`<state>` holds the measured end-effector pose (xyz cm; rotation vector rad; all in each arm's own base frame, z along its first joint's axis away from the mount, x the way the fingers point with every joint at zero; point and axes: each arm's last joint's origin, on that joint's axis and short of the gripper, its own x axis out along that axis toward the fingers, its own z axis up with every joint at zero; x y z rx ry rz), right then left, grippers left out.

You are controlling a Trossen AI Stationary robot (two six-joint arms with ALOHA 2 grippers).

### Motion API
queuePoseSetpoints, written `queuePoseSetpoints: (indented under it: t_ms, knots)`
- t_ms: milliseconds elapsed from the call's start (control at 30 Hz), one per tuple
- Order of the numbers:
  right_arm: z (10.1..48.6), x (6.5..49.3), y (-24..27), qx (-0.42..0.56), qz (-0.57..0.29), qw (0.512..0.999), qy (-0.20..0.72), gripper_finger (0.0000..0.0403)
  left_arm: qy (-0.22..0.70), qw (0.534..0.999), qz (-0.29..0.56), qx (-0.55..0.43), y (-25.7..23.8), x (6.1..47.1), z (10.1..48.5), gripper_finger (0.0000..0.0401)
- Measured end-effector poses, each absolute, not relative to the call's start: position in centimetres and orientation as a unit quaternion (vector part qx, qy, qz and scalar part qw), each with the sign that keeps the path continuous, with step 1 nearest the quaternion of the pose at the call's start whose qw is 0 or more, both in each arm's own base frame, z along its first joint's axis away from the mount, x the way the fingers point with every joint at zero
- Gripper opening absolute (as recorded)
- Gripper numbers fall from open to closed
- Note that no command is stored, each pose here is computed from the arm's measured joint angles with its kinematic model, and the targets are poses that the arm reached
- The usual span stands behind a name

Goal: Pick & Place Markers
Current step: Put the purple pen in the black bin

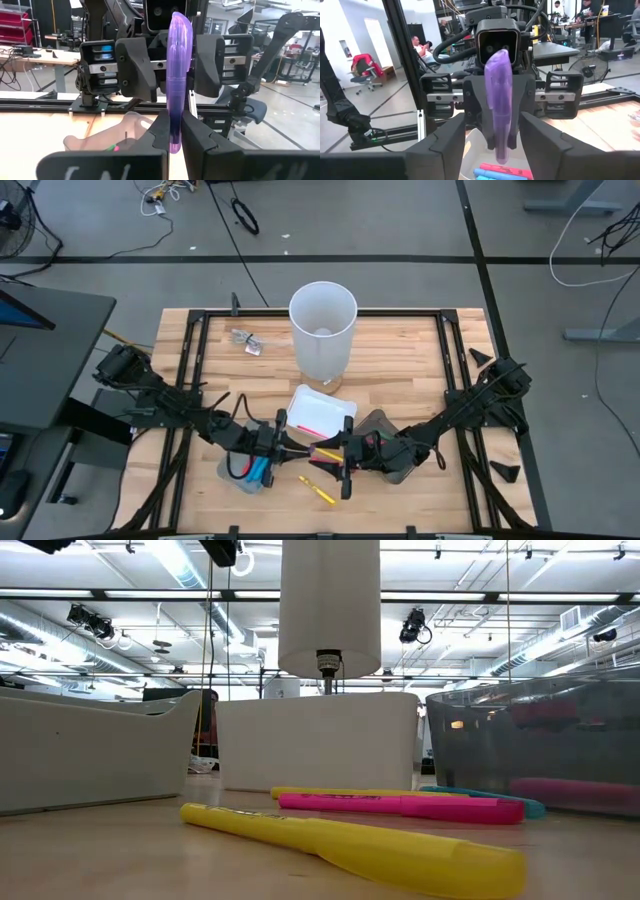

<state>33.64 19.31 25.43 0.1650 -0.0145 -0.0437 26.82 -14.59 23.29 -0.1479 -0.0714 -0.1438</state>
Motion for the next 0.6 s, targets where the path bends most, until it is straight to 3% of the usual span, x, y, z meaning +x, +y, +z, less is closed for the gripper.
queuePoseSetpoints:
  t_ms: [600]
  knots:
    - [25.24,34.29,18.34,0.099,-0.032,0.994,-0.007,0.0035,-0.032,0.994,-0.062,-0.083,-14.16,27.05,23.21,0.0026]
